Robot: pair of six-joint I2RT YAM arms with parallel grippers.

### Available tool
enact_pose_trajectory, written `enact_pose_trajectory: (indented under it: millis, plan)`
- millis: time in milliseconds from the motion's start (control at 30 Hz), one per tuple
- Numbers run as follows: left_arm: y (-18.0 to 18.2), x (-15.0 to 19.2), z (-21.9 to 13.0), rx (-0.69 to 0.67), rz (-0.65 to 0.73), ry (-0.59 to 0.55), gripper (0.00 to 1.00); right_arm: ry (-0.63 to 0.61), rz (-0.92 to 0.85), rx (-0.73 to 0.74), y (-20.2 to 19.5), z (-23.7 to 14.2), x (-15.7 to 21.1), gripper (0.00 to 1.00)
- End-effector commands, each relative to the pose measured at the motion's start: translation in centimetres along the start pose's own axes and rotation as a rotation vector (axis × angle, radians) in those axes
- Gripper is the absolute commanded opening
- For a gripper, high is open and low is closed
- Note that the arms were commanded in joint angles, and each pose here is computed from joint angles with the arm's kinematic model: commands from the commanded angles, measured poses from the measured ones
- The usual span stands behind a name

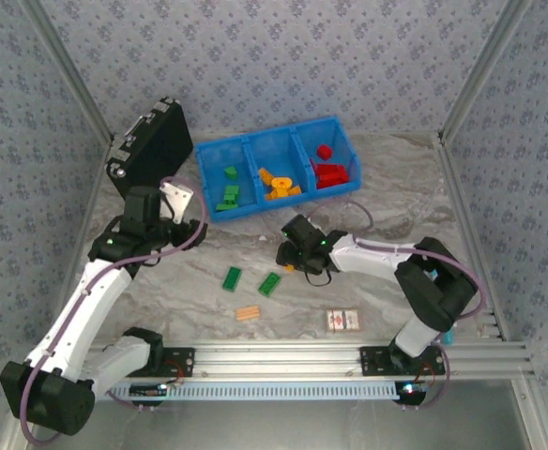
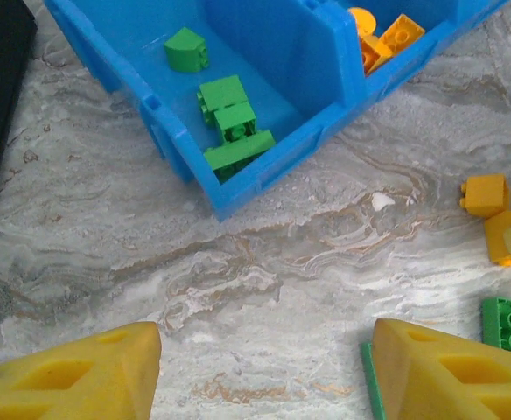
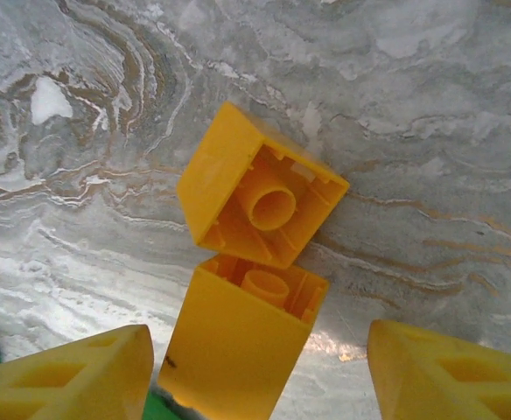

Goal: Sort the legos into containers by color
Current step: Pick up the lego from the center of the table.

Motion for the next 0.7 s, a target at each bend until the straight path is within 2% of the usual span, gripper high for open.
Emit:
enact_pose_trajectory:
  millis: [0, 167, 200, 233, 300, 400, 500, 667]
  plan:
    - [0.1, 0.3, -0.3, -0.015, -0.013, -0.053, 0.67, -0.012, -0.015, 0.029, 0.2, 0.2, -0.1, 0.63]
    - [0.0, 0.9, -0.4, -0.028, -0.012, -0.089, 0.74, -0.014, -0.04, 0.056, 0.2, 0.6, -0.2, 0.53]
    - [-0.1, 1.0, -0.5, -0.029, -0.01, -0.102, 0.8, -0.015, -0.046, 0.06, 0.2, 0.6, -0.3, 0.5]
    - [-0.1, 1.1, -0.5, -0.031, -0.01, -0.112, 0.98, -0.016, -0.048, 0.061, 0.2, 0.6, -0.3, 0.48]
    - [-0.1, 1.4, -0.8, -0.038, -0.009, -0.135, 1.0, -0.018, -0.059, 0.07, 0.2, 0.4, -0.3, 0.47]
    - [-0.1, 1.5, -0.9, -0.051, -0.005, -0.151, 1.0, -0.024, -0.08, 0.073, 0.2, -0.1, -0.5, 0.37]
    - [0.0, 1.7, -0.5, -0.059, -0.008, -0.149, 1.0, -0.007, -0.106, 0.058, 0.4, -0.9, -0.6, 0.32]
    - [0.4, 1.7, -0.1, -0.075, -0.032, -0.14, 1.0, 0.024, -0.167, 0.025, 1.1, -3.0, -1.2, 0.3]
Point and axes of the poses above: each hand's point on the last joint's axis, 136 mm out from that joint toward the fingers, its own z axis out along the fingers, its own y axis along the line the jaws close on, x = y × z, the point moved 10 cm from there along -z, back along the fingers, and after that the axes turned 9 degrees about z, right-handed, at the moved point
